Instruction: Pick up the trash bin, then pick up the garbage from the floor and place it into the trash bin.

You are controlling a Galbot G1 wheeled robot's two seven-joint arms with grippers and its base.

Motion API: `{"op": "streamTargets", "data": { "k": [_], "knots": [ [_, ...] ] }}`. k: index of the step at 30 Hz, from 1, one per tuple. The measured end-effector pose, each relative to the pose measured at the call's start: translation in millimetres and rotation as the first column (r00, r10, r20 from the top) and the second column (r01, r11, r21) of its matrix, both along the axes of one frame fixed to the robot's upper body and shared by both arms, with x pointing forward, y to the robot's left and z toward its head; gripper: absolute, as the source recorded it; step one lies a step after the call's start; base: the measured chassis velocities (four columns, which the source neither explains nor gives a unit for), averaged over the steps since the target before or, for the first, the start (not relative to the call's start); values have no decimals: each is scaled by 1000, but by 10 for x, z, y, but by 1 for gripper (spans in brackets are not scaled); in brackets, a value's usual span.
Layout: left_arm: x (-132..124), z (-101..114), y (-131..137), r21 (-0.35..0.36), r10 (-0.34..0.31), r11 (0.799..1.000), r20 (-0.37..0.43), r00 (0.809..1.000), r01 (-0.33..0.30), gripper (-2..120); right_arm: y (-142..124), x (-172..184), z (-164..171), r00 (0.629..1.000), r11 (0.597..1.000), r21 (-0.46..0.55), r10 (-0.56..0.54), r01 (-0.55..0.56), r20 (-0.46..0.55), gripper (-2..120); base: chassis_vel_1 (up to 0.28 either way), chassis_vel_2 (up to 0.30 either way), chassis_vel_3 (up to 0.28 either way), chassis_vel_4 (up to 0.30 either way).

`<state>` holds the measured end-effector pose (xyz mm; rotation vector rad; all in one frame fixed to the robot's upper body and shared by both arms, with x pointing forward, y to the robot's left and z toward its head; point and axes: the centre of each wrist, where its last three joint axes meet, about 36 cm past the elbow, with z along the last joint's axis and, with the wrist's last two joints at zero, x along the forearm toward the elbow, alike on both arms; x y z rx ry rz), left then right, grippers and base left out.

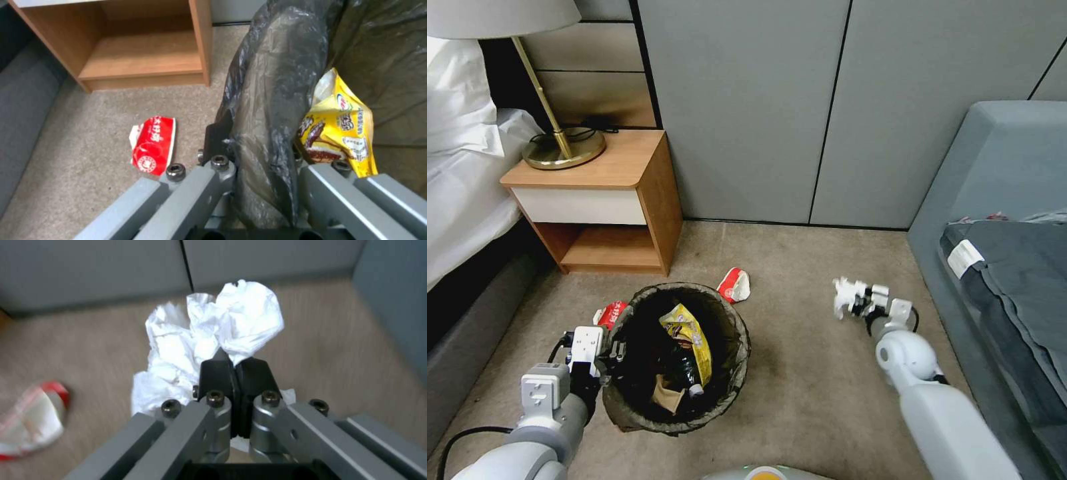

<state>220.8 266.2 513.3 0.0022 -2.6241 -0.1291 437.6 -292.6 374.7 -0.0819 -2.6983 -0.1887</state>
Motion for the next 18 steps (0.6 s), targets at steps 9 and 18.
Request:
{"op": "streamTargets", "data": {
  "k": [9, 18],
  "knots": [
    [9, 3, -9, -7, -18, 1000, -2, 1000, 18, 3, 97, -422, 1141, 967, 983, 21, 178, -185, 183, 0, 0, 0, 0, 0],
    [21, 10, -11, -9, -25, 1000, -1, 1000, 25, 3, 675, -845, 1745, 843, 882, 36, 436, -470, 316, 0, 0, 0, 0, 0]
  ]
}}
